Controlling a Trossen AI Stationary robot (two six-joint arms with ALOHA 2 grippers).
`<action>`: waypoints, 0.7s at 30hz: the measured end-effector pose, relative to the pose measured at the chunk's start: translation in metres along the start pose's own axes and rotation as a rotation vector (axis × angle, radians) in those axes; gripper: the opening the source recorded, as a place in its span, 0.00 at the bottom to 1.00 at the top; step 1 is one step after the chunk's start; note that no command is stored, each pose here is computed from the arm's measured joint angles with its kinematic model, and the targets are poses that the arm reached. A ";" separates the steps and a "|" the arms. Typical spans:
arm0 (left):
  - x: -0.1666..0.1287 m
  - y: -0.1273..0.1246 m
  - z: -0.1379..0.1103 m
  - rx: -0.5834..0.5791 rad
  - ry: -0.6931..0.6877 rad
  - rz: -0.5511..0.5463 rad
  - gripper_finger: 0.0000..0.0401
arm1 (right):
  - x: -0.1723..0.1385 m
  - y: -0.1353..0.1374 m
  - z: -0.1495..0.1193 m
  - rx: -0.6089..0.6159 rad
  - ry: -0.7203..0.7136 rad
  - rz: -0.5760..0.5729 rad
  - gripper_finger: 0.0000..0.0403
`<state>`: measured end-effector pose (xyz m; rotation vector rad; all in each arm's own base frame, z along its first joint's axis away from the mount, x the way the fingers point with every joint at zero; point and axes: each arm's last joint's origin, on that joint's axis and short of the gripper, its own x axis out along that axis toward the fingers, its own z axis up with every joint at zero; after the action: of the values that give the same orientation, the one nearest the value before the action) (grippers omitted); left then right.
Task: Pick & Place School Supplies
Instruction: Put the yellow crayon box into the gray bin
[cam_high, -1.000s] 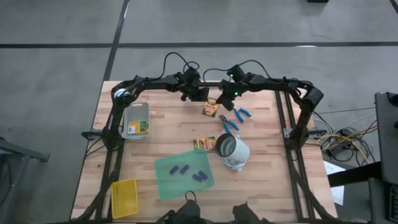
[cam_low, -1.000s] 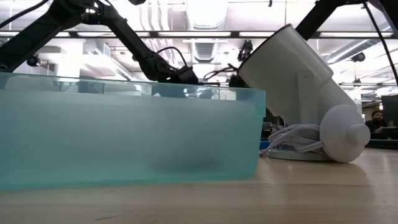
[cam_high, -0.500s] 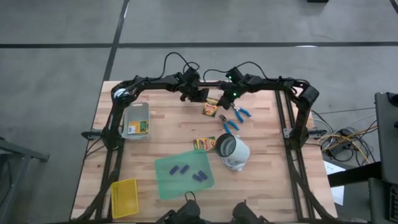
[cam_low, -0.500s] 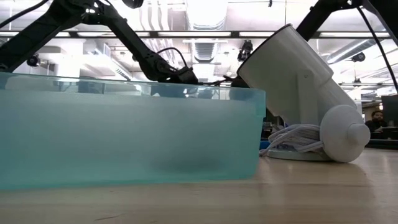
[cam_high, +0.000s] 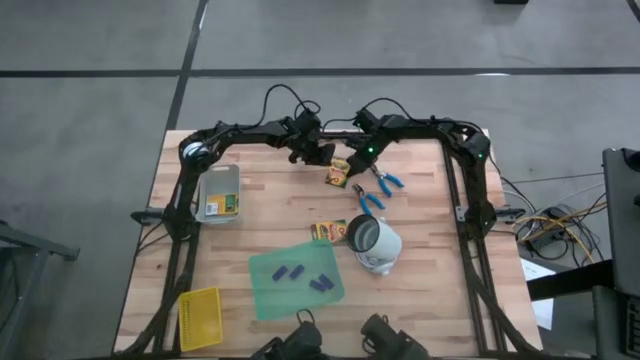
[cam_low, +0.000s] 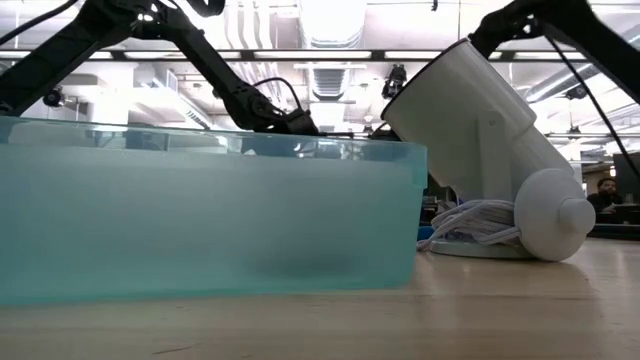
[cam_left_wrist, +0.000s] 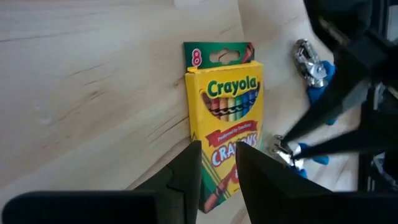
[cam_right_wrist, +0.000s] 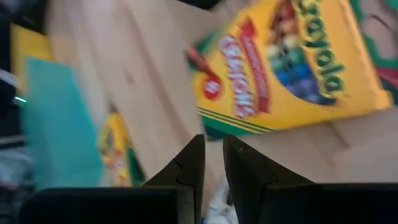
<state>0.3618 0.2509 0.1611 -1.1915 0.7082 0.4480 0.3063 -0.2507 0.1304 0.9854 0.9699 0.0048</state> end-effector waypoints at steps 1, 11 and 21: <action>0.000 0.000 0.000 0.003 0.002 0.001 0.26 | 0.001 -0.001 0.001 -0.006 0.025 -0.027 0.14; 0.000 0.001 -0.001 0.013 0.004 0.008 0.26 | -0.010 0.007 0.023 -0.096 -0.004 -0.123 0.14; 0.000 0.001 -0.001 0.007 0.003 0.010 0.26 | -0.009 0.007 0.023 -0.072 0.001 -0.212 0.14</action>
<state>0.3613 0.2503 0.1604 -1.1828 0.7178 0.4516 0.3199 -0.2665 0.1459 0.8130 1.0644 -0.1356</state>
